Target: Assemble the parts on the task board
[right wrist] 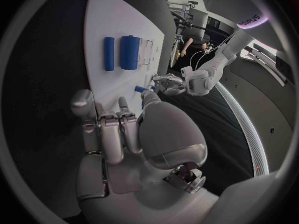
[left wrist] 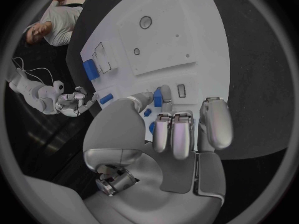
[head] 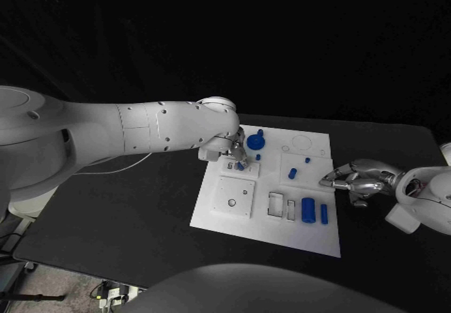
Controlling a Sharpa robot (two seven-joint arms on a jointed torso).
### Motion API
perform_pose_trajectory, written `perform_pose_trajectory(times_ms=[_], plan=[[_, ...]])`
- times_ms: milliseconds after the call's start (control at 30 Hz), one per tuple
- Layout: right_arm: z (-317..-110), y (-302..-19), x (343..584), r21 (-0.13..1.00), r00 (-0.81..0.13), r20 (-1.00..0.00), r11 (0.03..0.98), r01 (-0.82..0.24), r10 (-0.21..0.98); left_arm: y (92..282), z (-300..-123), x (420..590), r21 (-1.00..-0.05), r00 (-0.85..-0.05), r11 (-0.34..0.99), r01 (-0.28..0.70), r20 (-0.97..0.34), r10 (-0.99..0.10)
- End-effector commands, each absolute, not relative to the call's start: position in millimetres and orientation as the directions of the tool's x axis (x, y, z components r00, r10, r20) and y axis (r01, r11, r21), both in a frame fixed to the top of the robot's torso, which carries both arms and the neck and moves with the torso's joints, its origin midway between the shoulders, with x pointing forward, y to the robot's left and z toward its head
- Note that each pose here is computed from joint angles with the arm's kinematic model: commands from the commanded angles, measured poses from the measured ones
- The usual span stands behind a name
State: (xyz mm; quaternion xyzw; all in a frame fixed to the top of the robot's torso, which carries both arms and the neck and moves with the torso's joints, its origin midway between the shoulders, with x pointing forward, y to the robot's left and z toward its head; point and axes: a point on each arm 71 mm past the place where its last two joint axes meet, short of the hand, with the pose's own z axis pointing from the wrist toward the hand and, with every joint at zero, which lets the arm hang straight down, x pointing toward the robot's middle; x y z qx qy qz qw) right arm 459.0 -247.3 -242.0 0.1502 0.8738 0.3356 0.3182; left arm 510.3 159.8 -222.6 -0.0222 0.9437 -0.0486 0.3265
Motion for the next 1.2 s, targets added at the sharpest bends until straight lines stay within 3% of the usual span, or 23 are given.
perform_pose_trajectory(times_ms=[33,1200], plan=[[-243.1,-246.4,457.7,0.681,-0.764,-0.447,0.731,0.047,0.465,168.0,-223.9,508.4,0.019,-0.796,0.997,-0.079,-0.604,-0.052],[-244.2,-246.4,457.3,0.682,-0.764,-0.446,0.730,0.047,0.467,170.5,-228.1,507.8,0.027,-0.807,0.997,-0.076,-0.589,-0.045]])
